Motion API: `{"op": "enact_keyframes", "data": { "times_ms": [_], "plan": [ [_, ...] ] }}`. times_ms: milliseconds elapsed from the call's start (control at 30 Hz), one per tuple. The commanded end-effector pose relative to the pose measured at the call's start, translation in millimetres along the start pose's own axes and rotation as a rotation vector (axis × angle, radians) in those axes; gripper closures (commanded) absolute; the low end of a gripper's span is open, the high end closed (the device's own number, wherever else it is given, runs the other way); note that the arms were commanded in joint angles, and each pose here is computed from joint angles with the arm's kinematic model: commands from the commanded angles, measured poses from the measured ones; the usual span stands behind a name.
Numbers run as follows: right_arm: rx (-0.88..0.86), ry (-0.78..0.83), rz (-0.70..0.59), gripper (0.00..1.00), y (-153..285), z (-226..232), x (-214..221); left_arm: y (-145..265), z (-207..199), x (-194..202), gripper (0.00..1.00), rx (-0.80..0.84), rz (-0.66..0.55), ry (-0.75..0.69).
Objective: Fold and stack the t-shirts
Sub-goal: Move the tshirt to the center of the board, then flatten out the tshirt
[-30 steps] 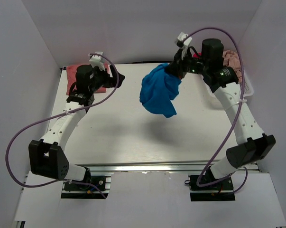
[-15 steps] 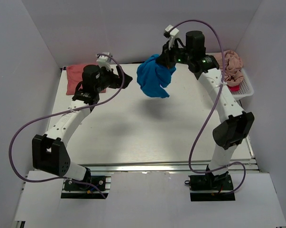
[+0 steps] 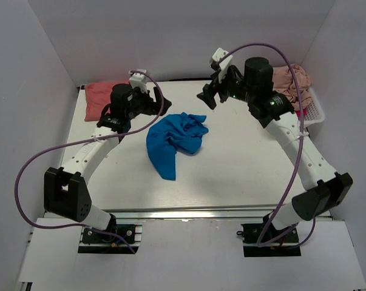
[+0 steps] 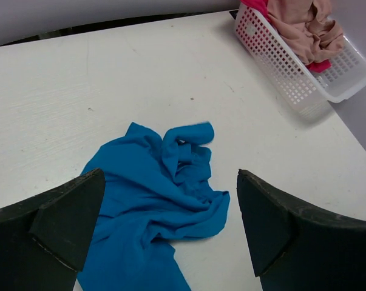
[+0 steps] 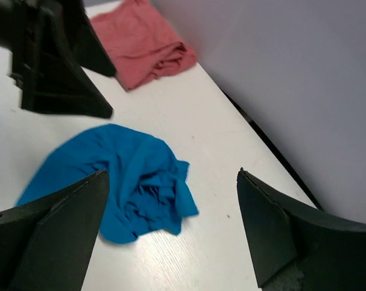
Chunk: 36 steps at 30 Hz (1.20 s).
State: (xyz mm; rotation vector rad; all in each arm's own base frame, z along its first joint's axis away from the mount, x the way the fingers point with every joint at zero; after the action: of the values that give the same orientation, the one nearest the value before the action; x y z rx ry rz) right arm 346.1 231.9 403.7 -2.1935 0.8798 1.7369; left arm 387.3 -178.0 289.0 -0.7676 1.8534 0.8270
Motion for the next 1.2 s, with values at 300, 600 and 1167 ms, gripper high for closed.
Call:
{"op": "enact_keyframes", "data": {
  "times_ms": [300,600,1167],
  "plan": [
    [0.012,-0.033,0.315,0.12,-37.4,9.5,147.3,12.1,3.5,1.7,0.02,-0.044,-0.003,-0.076],
    [-0.014,-0.026,0.436,0.12,-87.6,-4.3,212.6,13.3,6.8,17.0,0.02,-0.037,0.031,-0.085],
    [-0.049,-0.117,0.379,0.13,-185.1,-52.1,265.7,6.4,20.0,47.9,0.02,-0.059,0.113,-0.110]
  ]
}}
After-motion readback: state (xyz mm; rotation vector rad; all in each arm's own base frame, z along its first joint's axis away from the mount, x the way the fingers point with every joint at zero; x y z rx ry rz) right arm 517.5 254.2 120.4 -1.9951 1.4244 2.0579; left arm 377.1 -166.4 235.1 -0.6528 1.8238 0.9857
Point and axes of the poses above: each gripper's point midway between its finger pads, its own y axis back along the fingers, its own z axis along the line the jaws close on, x = y × z, the point moved 5 cm from there along y, back along the fingers, and after that the axes turned 2 degrees about y, right-handed, at the moved point
